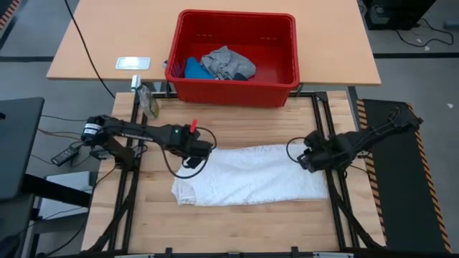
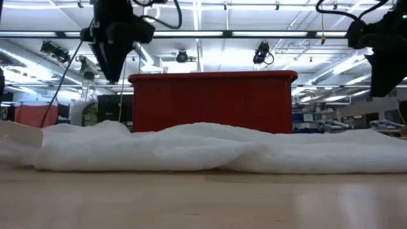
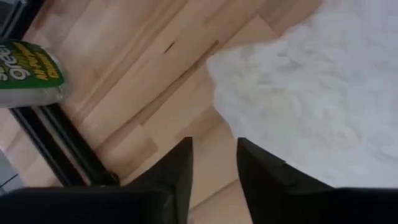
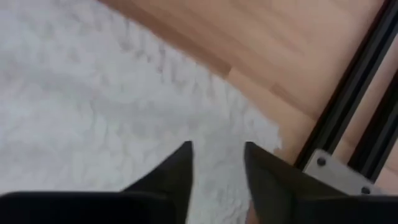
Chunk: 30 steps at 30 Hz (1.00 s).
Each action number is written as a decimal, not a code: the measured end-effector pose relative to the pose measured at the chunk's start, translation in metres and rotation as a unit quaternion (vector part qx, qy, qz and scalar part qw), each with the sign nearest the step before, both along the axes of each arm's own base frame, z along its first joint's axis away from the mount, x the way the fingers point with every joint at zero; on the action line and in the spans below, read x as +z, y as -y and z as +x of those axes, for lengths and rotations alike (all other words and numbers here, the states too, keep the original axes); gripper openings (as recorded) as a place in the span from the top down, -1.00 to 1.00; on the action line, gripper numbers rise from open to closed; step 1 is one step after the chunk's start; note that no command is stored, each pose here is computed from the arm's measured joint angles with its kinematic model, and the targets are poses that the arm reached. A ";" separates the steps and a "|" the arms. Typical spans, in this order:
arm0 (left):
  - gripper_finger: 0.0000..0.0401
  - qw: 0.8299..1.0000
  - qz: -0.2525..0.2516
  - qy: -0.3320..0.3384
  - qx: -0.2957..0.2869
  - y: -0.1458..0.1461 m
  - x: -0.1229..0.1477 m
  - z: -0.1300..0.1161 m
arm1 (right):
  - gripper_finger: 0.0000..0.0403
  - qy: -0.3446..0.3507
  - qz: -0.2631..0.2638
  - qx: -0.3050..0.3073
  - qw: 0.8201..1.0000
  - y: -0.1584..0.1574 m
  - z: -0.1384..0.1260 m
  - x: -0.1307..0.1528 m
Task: Fold laundry
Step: Fold the white dress on the table
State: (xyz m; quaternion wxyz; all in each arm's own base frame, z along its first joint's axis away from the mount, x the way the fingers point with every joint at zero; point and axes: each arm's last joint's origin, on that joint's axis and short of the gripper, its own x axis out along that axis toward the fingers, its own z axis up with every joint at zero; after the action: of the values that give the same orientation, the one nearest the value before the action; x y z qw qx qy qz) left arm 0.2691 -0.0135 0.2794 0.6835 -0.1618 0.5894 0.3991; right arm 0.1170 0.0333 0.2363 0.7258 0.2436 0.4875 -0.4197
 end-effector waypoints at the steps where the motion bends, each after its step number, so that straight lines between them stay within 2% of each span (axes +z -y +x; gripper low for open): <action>1: 0.30 1.000 -0.008 0.015 -0.001 0.001 0.005 0.002 | 0.09 0.006 -0.007 0.002 1.000 0.001 0.001 0.002; 4: 0.21 0.995 -0.027 0.089 -0.028 0.012 0.018 0.016 | -0.11 0.034 0.001 0.044 0.998 -0.002 0.010 0.005; 6: 0.20 0.983 -0.039 0.163 -0.081 0.025 0.019 0.031 | -0.16 0.062 0.031 0.090 0.994 -0.005 0.020 0.000; 9: 0.23 0.958 -0.069 0.242 -0.135 0.042 0.003 0.056 | -0.16 0.114 0.076 0.149 0.979 -0.012 0.037 -0.013; 11: 0.26 0.958 -0.080 0.243 -0.132 0.047 -0.017 0.067 | -0.13 0.136 0.094 0.172 0.971 -0.015 0.046 -0.024; 15: 0.29 0.971 -0.092 0.190 -0.111 0.055 -0.052 0.077 | -0.03 0.114 0.104 0.166 0.974 -0.016 0.050 -0.051; 20: 0.29 0.978 -0.124 0.087 -0.145 0.071 -0.097 0.081 | 0.08 0.041 0.135 0.133 0.981 -0.018 0.041 -0.086; 25: 0.30 0.964 -0.162 -0.023 -0.210 0.081 -0.129 0.077 | 0.16 0.034 0.237 0.125 0.963 -0.033 0.044 -0.106; 28: 0.30 0.950 -0.150 -0.116 -0.247 0.078 -0.132 0.063 | 0.18 0.061 0.279 0.128 0.950 -0.047 0.052 -0.109; 30: 0.30 0.939 -0.119 -0.164 -0.277 0.073 -0.132 0.057 | 0.18 0.096 0.298 0.124 0.941 -0.055 0.060 -0.112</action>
State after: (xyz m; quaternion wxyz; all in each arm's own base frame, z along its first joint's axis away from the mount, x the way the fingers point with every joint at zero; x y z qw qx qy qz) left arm 0.3259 -0.0866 0.1472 0.6369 -0.0051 0.7579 0.1415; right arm 0.1774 0.0886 0.1247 0.7095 0.4258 0.5447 -0.1364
